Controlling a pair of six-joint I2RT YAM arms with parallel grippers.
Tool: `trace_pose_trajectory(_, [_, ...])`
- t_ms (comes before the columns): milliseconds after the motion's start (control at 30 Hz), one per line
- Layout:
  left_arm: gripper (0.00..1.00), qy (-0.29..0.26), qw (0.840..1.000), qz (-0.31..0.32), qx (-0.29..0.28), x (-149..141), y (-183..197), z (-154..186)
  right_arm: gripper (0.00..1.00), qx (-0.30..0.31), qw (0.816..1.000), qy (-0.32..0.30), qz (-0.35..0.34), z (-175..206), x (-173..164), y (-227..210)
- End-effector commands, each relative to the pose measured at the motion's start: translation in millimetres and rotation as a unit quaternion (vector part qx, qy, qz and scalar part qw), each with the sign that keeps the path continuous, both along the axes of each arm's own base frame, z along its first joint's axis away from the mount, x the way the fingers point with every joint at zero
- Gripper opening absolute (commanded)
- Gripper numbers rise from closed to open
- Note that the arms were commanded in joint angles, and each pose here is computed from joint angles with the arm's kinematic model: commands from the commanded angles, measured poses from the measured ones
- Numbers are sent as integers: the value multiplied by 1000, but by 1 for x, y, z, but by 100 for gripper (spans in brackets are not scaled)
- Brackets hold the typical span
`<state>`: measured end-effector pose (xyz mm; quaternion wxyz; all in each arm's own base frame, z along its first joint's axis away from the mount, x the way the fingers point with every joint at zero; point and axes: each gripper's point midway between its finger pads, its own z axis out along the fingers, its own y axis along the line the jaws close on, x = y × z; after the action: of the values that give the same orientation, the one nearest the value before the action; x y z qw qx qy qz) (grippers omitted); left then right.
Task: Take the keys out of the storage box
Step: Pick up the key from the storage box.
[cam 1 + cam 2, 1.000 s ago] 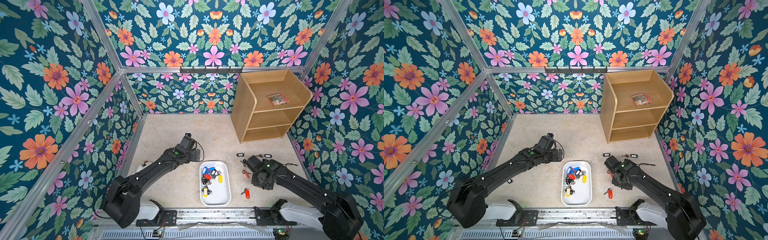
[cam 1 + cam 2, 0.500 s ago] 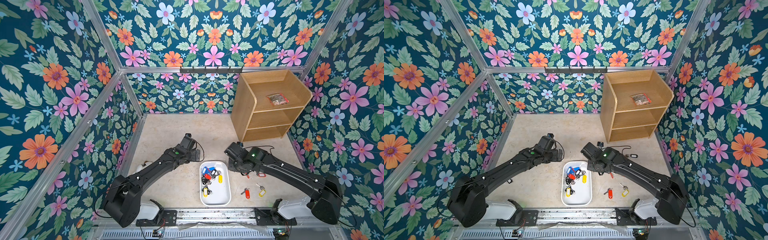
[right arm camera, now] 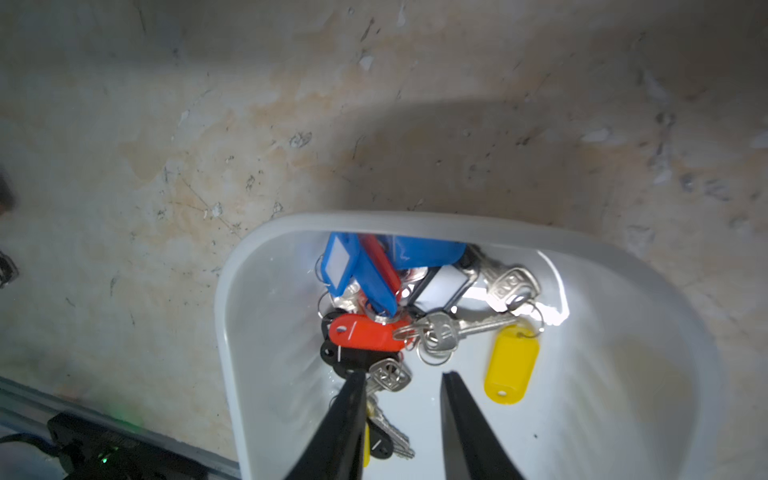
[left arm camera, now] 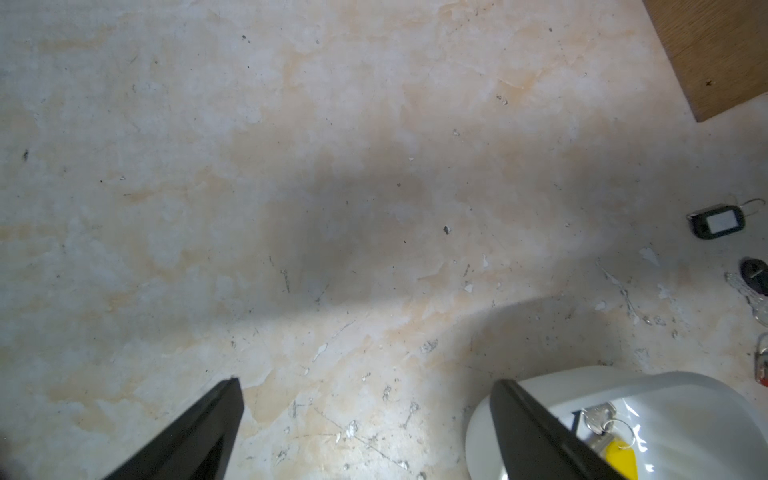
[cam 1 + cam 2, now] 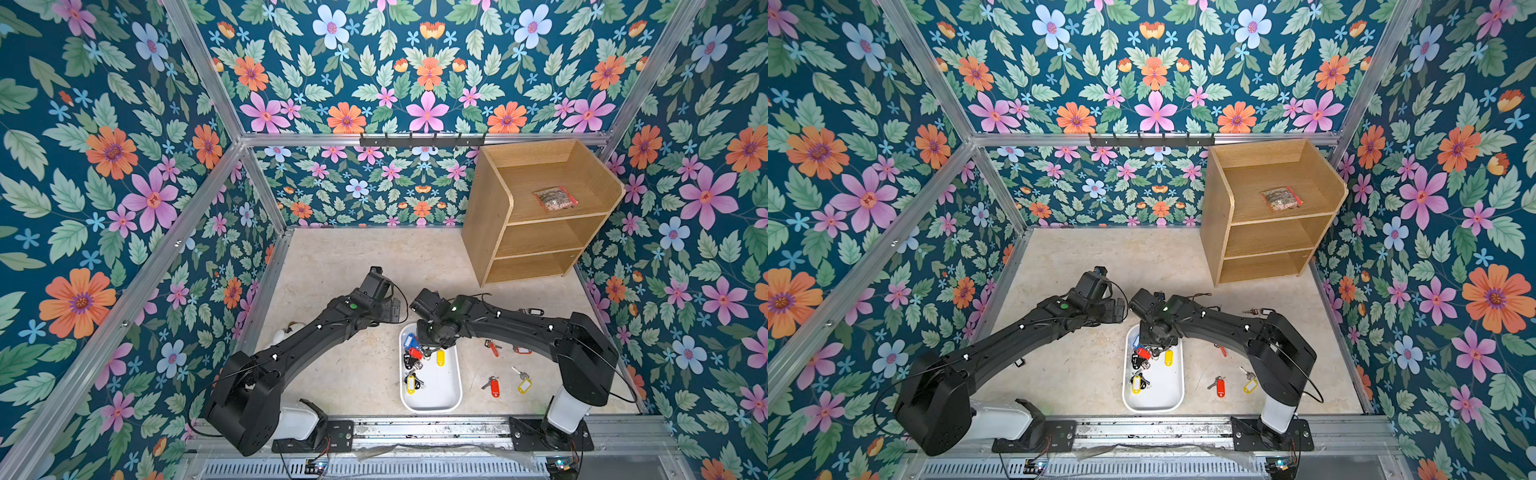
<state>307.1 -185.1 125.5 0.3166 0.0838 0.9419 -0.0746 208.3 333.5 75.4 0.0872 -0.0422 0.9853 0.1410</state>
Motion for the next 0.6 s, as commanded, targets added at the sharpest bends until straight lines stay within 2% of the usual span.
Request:
trace_pose_trajectory(0, [99, -3, 1000, 1, 0, 1, 0, 4, 34, 11, 1000, 14, 9, -6, -11, 14])
trace_pose_trajectory(567, [99, -7, 1000, -1, -2, 0, -1, 7, 32, -25, 998, 49, 8, -34, -28, 8])
